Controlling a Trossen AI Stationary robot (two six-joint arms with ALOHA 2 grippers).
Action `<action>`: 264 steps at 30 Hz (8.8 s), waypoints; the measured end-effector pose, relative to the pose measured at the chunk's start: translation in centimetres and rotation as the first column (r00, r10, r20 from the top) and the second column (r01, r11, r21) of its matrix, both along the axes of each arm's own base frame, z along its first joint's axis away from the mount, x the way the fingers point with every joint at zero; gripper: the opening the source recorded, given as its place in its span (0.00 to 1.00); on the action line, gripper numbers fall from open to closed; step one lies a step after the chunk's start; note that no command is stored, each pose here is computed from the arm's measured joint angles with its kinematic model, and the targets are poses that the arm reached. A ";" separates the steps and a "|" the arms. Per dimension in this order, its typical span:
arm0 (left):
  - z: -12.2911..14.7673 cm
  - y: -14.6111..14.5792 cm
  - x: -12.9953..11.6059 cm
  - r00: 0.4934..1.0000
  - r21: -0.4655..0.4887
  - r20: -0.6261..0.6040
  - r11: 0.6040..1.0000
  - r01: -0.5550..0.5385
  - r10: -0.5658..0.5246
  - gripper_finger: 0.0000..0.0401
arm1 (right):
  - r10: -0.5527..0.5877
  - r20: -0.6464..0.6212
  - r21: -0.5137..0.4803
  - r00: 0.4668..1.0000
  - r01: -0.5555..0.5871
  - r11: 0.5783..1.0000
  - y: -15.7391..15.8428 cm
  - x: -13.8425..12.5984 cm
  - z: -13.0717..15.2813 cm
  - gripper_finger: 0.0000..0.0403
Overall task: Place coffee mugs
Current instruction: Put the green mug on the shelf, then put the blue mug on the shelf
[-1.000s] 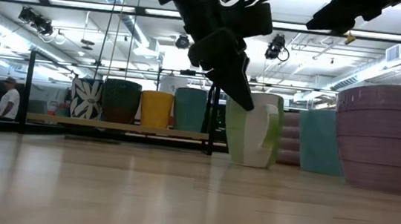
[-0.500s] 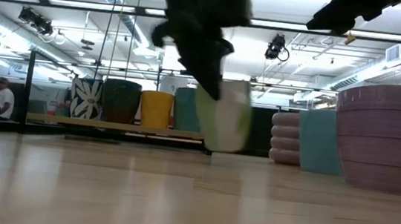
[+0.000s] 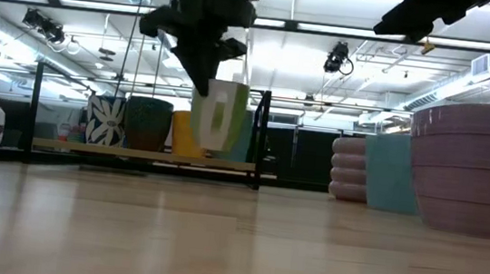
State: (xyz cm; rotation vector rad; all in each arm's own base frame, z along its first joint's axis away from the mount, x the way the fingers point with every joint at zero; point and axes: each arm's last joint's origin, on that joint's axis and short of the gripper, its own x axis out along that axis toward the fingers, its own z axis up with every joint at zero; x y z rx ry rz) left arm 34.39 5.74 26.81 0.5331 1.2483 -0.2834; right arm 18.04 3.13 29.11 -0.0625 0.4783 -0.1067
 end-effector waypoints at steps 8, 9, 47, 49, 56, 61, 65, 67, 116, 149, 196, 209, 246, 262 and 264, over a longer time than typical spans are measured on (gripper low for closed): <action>0.2 5.2 -0.7 0.997 -0.008 0.067 0.999 0.038 -0.038 0.08 | 0.001 0.007 0.000 1.000 -0.001 1.000 0.0 0.0 0.1 0.39; 0.2 5.8 -0.8 0.996 -0.008 0.076 0.999 0.045 -0.044 0.08 | 0.001 0.010 0.001 1.000 -0.001 1.000 0.0 0.0 0.1 0.39; -2.1 11.3 -0.9 0.978 -0.053 0.159 0.988 0.143 -0.133 0.09 | 0.016 0.014 0.022 1.000 -0.016 1.000 0.4 1.7 -0.5 0.39; -2.1 11.3 -0.9 0.980 -0.053 0.155 0.989 0.138 -0.128 0.09 | 0.016 0.014 0.022 1.000 -0.016 1.000 0.4 1.7 -0.5 0.39; -2.1 11.3 -0.9 0.980 -0.055 0.155 0.989 0.136 -0.126 0.09 | 0.019 0.014 0.023 1.000 -0.019 1.000 0.4 1.7 -0.5 0.39; -2.1 11.4 -0.8 0.980 -0.025 0.157 0.992 0.127 -0.121 0.13 | 0.019 0.014 0.022 1.000 -0.020 1.000 0.4 1.7 -0.5 0.39; -2.0 11.5 -0.8 0.984 -0.011 0.151 0.995 0.099 -0.096 0.21 | 0.020 0.014 0.022 1.000 -0.020 1.000 0.4 1.7 -0.5 0.39; -2.0 11.6 -0.8 0.985 -0.004 0.146 0.996 0.094 -0.092 0.24 | 0.020 0.014 0.021 1.000 -0.020 1.000 0.4 1.6 -0.5 0.39; -0.9 10.3 0.1 0.983 0.165 0.160 0.979 -0.117 0.090 0.32 | 0.019 0.014 0.023 1.000 -0.019 1.000 0.4 1.6 -0.5 0.39; 4.1 -1.8 1.9 0.874 -0.144 0.422 0.970 -0.196 0.240 0.38 | -0.171 -0.339 0.158 0.925 0.235 0.959 -1.8 0.9 -3.9 0.39; -7.4 -5.1 3.5 0.842 -0.347 0.338 0.887 -0.304 0.420 0.38 | -0.356 -0.612 0.132 0.706 0.535 0.835 -6.0 0.6 -9.5 0.39; -8.8 -6.7 3.1 0.808 -0.394 0.361 0.861 -0.321 0.466 0.38 | -0.210 -0.571 0.280 0.794 0.429 0.859 -5.8 3.8 -11.7 0.39; -7.6 -8.0 2.1 0.806 -0.421 0.315 0.835 -0.354 0.501 0.38 | -0.118 -0.501 0.331 0.857 0.316 0.889 -5.4 6.5 -11.8 0.39; -6.1 -8.6 1.2 0.811 -0.428 0.319 0.838 -0.339 0.491 0.38 | 0.020 -0.377 0.443 0.926 0.161 0.882 -4.5 9.3 -13.3 0.39; -6.1 -8.6 1.2 0.811 -0.427 0.319 0.838 -0.339 0.490 0.38 | 0.023 -0.382 0.445 0.924 0.161 0.881 -4.5 9.1 -13.1 0.39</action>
